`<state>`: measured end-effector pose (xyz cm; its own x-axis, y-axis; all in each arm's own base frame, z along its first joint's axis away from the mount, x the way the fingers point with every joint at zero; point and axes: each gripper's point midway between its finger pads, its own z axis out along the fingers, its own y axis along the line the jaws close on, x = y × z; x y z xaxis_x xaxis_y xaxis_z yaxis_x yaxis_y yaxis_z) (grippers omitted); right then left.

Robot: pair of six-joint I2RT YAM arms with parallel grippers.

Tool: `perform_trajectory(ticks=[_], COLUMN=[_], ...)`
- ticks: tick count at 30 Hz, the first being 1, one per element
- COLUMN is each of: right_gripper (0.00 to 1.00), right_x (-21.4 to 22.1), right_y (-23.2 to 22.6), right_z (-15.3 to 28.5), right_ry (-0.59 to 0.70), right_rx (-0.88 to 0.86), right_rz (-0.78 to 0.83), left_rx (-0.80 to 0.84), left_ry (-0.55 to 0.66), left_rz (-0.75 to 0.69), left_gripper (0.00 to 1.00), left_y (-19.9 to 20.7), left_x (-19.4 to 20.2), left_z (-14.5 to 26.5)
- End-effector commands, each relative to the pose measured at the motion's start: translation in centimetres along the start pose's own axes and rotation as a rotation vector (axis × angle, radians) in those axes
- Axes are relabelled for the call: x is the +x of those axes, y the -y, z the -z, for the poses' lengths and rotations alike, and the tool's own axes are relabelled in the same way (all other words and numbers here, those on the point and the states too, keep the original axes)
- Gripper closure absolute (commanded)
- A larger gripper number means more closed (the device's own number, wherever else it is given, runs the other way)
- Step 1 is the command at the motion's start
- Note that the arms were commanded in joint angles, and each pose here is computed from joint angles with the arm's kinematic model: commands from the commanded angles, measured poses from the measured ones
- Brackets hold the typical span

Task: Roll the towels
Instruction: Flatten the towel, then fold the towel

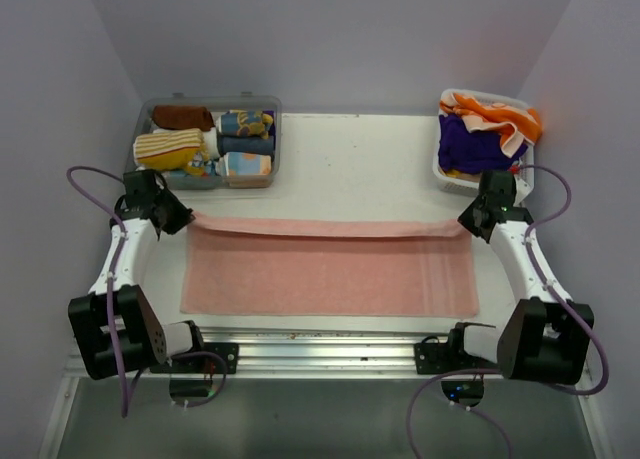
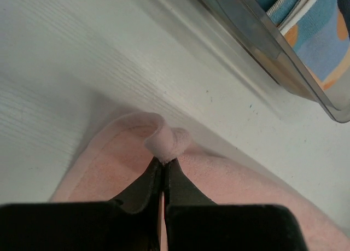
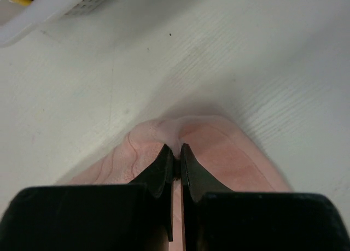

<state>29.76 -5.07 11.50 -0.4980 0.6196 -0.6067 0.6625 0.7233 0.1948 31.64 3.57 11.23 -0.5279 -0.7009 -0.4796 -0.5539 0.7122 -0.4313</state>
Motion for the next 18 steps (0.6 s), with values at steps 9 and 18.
perform_trajectory(ticks=[9, 18], right_gripper=[1.00, 1.00], right_x=[-8.3, -9.2], right_y=[-6.8, -8.1], right_z=[0.0, 0.0], right_ry=[0.161, 0.145], right_rx=[-0.154, -0.181], right_rz=[-0.076, -0.061], left_rx=[0.051, 0.067], left_ry=[0.116, 0.118], left_rz=[-0.011, -0.008], left_gripper=[1.00, 1.00], left_y=[3.9, 4.9], left_x=[-6.9, -8.1], left_z=[-1.3, -1.3])
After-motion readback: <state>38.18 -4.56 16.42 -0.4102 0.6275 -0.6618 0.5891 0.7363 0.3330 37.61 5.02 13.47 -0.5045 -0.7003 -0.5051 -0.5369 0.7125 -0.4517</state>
